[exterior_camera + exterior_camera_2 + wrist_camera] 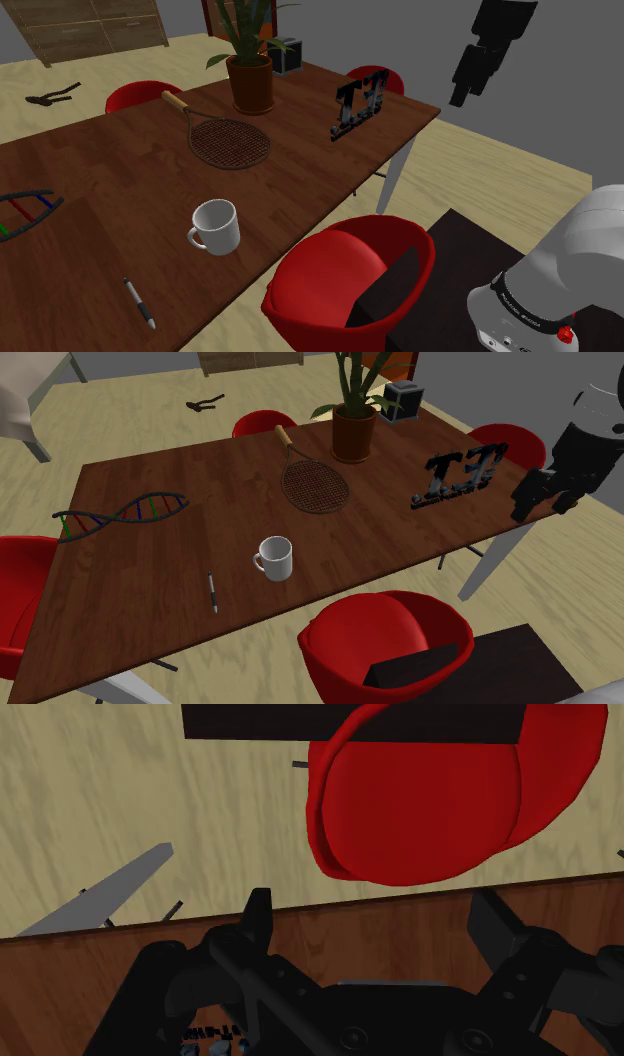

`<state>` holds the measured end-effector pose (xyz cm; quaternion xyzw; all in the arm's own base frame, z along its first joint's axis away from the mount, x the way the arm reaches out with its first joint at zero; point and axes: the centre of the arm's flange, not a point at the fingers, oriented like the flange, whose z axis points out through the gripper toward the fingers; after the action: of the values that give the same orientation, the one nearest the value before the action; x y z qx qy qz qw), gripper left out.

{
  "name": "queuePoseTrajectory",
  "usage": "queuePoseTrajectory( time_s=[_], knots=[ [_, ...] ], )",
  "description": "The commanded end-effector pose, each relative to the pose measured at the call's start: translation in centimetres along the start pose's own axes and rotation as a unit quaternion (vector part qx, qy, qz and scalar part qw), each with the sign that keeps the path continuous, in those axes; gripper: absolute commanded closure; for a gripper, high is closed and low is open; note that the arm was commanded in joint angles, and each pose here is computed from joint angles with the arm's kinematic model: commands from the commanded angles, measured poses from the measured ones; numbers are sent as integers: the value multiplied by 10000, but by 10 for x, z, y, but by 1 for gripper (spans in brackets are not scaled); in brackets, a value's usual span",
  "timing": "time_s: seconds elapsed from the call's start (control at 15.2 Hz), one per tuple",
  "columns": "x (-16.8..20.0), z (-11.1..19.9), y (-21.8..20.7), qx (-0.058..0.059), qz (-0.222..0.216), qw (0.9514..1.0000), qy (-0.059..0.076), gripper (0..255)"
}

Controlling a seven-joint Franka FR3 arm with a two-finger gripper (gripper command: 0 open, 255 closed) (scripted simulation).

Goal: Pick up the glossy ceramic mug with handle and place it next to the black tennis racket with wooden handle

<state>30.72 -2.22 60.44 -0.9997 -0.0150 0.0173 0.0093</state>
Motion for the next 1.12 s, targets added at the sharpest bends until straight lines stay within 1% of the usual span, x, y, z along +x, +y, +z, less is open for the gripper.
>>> queuePoseTrajectory(
  time_s=[0.0, 1.06],
  knots=[
    [0, 0, 0, 0, 0, 10000, 0, 0],
    [106, 89, -155, 59, -476, 9988, 137, 0]
  ],
)
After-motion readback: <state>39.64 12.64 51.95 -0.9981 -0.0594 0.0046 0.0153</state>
